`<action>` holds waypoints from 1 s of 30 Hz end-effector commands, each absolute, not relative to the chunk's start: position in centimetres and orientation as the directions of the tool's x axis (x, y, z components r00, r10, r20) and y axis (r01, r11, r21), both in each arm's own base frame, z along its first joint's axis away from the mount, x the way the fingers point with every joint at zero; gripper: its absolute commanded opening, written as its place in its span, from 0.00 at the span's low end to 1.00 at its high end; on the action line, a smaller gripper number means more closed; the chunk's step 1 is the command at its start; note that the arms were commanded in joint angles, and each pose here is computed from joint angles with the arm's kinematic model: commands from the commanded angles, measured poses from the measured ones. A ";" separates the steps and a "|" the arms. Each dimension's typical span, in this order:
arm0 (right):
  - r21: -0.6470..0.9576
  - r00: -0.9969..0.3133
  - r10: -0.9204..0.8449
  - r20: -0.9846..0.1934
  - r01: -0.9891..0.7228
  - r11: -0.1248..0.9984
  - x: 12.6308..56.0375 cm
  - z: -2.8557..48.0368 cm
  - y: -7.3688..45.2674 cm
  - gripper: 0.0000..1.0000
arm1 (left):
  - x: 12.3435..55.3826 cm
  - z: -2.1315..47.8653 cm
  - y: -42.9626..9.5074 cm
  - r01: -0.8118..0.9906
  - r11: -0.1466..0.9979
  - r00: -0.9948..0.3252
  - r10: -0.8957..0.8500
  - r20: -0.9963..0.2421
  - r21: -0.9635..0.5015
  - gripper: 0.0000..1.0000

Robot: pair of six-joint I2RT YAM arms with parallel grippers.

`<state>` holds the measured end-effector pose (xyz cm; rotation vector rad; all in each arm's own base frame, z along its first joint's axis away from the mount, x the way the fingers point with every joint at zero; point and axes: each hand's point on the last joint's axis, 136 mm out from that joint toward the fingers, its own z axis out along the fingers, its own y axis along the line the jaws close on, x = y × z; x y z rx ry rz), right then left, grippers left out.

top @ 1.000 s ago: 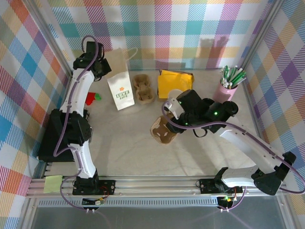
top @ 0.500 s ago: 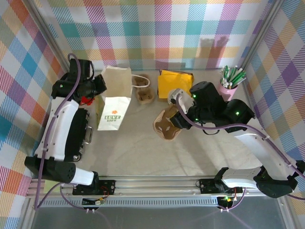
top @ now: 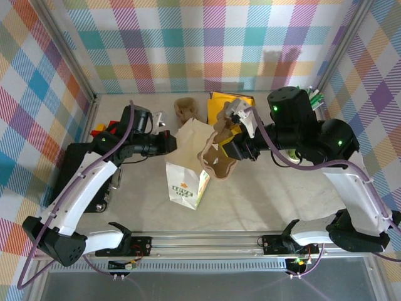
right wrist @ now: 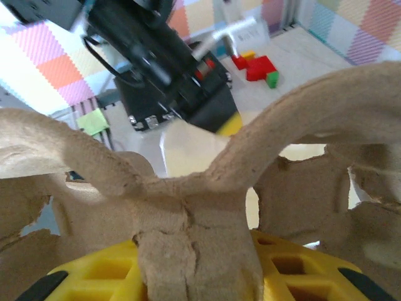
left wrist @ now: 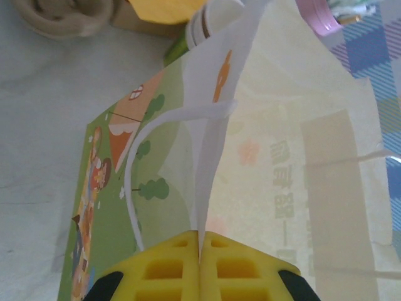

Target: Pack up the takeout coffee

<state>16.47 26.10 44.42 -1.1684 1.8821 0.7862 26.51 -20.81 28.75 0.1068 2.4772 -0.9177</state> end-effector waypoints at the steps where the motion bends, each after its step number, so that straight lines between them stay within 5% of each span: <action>1: 0.168 -0.292 -0.469 -0.834 -0.943 0.288 15.9 43.9 27.5 0.35 | 26.2 30.3 -22.9 0.360 0.681 -0.844 -0.053 -0.533 -0.637 0.00; 12: 0.496 -0.473 -0.546 -0.691 -0.860 0.119 16.5 40.1 30.2 0.37 | 25.4 28.9 -23.7 0.487 0.647 -0.805 0.071 -0.589 -0.587 0.00; 30: 0.561 -0.618 -0.680 -0.394 -0.748 0.354 20.7 28.9 30.1 0.36 | 25.1 27.5 -24.0 0.541 0.628 -0.787 0.142 -0.601 -0.560 0.00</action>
